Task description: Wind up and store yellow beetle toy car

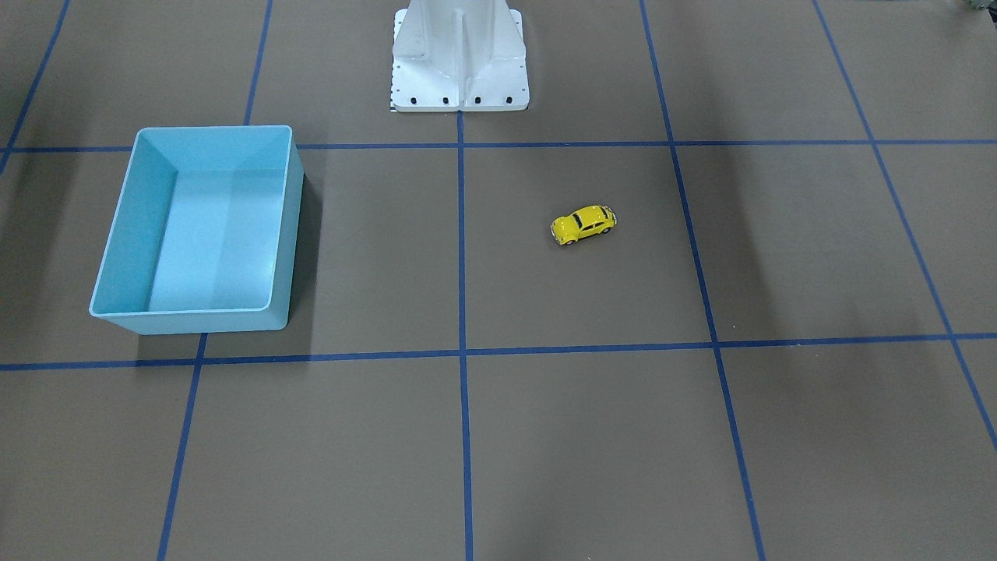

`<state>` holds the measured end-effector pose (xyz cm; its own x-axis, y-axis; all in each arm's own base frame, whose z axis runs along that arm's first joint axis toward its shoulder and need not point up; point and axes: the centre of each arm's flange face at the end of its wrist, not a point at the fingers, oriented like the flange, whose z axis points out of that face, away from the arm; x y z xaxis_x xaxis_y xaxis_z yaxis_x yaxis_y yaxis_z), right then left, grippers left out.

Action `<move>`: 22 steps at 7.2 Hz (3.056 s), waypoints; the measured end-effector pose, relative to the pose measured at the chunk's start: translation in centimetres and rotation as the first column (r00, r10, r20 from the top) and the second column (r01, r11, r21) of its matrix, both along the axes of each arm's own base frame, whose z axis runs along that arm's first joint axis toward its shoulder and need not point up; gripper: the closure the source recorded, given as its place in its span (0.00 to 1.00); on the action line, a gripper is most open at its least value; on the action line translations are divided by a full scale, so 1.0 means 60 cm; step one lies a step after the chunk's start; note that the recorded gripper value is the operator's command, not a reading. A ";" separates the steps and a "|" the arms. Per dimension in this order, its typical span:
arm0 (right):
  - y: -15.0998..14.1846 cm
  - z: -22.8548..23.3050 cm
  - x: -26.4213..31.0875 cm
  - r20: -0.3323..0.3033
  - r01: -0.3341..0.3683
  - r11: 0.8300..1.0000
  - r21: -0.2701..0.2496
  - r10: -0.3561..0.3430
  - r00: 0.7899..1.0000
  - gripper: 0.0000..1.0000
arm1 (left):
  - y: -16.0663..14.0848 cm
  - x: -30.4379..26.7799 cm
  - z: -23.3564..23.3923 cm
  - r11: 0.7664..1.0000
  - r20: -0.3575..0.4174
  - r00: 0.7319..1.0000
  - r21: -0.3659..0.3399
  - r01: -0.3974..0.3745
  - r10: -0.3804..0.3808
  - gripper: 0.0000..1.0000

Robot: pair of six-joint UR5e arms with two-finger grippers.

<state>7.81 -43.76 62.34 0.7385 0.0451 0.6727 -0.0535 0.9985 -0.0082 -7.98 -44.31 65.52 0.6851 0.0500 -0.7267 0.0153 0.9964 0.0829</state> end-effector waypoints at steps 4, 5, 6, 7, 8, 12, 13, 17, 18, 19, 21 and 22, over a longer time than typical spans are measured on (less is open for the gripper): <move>-0.004 0.001 0.000 -0.002 0.000 1.000 -0.002 0.000 1.000 0.00 | -0.011 0.040 -0.044 0.998 -0.001 0.999 0.043 -0.049 0.049 0.00; -0.005 0.002 -0.001 -0.002 0.000 1.000 -0.003 0.000 1.000 0.00 | -0.011 0.049 -0.055 0.997 -0.003 0.998 0.051 -0.060 0.060 0.00; -0.005 0.003 -0.001 -0.002 0.000 1.000 -0.004 0.000 1.000 0.00 | -0.011 0.062 -0.075 0.995 -0.005 0.997 0.061 -0.075 0.076 0.00; -0.005 0.003 -0.001 -0.002 0.000 1.000 -0.004 0.000 1.000 0.00 | -0.013 0.078 -0.099 0.993 -0.004 0.995 0.073 -0.095 0.095 0.00; -0.005 0.003 -0.001 -0.002 0.000 1.000 -0.004 0.000 1.000 0.00 | -0.015 0.098 -0.123 0.988 0.000 0.993 0.094 -0.121 0.121 0.00; -0.005 0.003 -0.001 0.000 -0.001 1.000 -0.004 0.001 1.000 0.00 | -0.037 0.285 -0.249 0.905 0.062 0.939 0.252 -0.342 0.338 0.00; -0.006 0.003 -0.001 0.000 0.000 1.000 -0.004 0.000 1.000 0.00 | -0.039 0.340 -0.285 0.869 0.087 0.917 0.296 -0.396 0.389 0.00; -0.004 0.004 -0.001 0.001 0.002 1.000 -0.004 -0.002 1.000 0.00 | 0.001 0.605 -0.483 0.663 0.215 0.788 0.440 -0.606 0.577 0.00; -0.003 0.005 -0.001 0.001 0.002 1.000 -0.005 -0.002 1.000 0.00 | 0.025 0.670 -0.527 0.603 0.276 0.754 0.465 -0.648 0.596 0.00; -0.003 0.004 -0.001 0.001 0.002 1.000 -0.004 -0.002 1.000 0.00 | 0.050 0.733 -0.562 0.549 0.351 0.717 0.469 -0.692 0.603 0.00; -0.003 0.004 -0.001 0.001 0.002 1.000 -0.004 -0.002 1.000 0.00 | 0.087 0.815 -0.604 0.483 0.492 0.646 0.429 -0.763 0.584 0.00; -0.003 0.004 -0.001 0.001 0.002 1.000 -0.003 -0.002 1.000 0.00 | 0.089 0.836 -0.621 0.468 0.548 0.626 0.417 -0.780 0.555 0.00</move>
<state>7.76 -43.96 62.55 0.7383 0.0457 0.6730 -0.0514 0.9986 -0.0114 42.20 -38.98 28.23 0.4079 0.9036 -0.1311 -0.7693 0.4175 0.4837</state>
